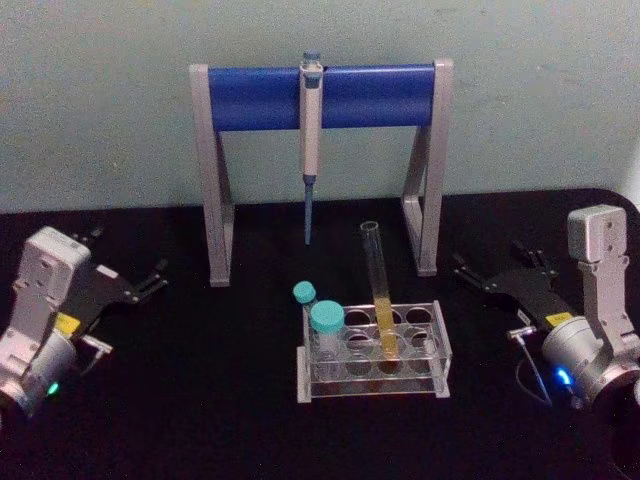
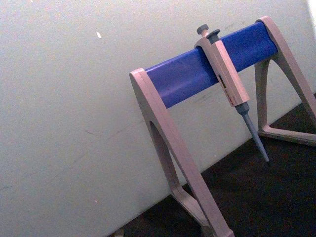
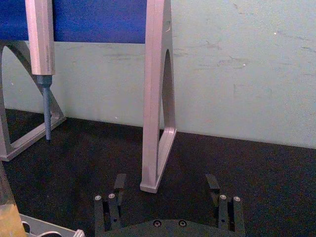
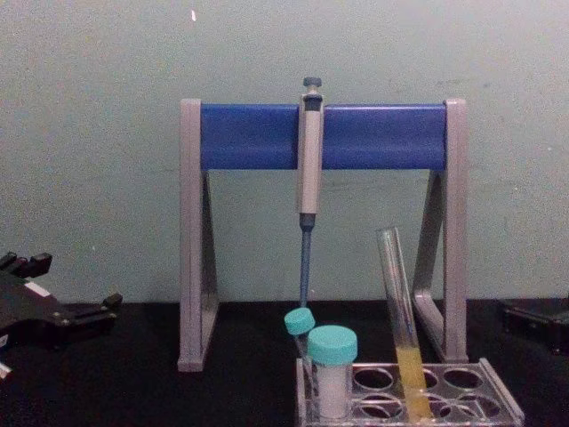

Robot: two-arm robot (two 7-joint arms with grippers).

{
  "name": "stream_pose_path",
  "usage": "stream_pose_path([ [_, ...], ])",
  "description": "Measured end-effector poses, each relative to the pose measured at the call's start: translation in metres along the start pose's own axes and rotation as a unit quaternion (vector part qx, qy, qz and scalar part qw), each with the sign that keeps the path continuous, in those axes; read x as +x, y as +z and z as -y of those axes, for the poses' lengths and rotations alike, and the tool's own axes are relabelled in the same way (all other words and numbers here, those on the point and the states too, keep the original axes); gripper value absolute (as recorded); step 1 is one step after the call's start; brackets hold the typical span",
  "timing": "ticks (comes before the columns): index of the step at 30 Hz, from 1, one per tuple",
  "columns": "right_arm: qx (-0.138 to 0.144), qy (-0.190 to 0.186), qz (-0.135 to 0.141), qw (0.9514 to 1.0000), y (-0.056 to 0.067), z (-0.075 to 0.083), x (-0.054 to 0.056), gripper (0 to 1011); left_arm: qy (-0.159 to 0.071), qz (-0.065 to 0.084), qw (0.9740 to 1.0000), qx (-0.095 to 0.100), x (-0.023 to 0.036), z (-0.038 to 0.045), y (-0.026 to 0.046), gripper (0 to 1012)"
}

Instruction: Pick up the test tube from the test tube rack, shake it, then place it back into the test tube rack.

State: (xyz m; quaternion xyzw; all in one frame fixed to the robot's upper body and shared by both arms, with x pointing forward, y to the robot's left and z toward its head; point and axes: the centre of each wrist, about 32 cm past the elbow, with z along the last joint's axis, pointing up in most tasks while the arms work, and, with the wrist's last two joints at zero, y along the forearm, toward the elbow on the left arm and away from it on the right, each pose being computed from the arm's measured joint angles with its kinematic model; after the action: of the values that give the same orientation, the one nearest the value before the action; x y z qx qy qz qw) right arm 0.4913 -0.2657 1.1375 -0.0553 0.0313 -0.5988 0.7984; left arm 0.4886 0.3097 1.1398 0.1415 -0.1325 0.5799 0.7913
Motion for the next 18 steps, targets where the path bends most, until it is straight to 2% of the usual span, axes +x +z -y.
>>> stream_pose_path([
  [18, 0.002, 0.001, 0.001, 1.0000, 0.0007, 0.0001, -0.0004, 1000, 0.000, 0.000, 1.0000, 0.000, 0.0000, 0.0000, 0.0000, 1001],
])
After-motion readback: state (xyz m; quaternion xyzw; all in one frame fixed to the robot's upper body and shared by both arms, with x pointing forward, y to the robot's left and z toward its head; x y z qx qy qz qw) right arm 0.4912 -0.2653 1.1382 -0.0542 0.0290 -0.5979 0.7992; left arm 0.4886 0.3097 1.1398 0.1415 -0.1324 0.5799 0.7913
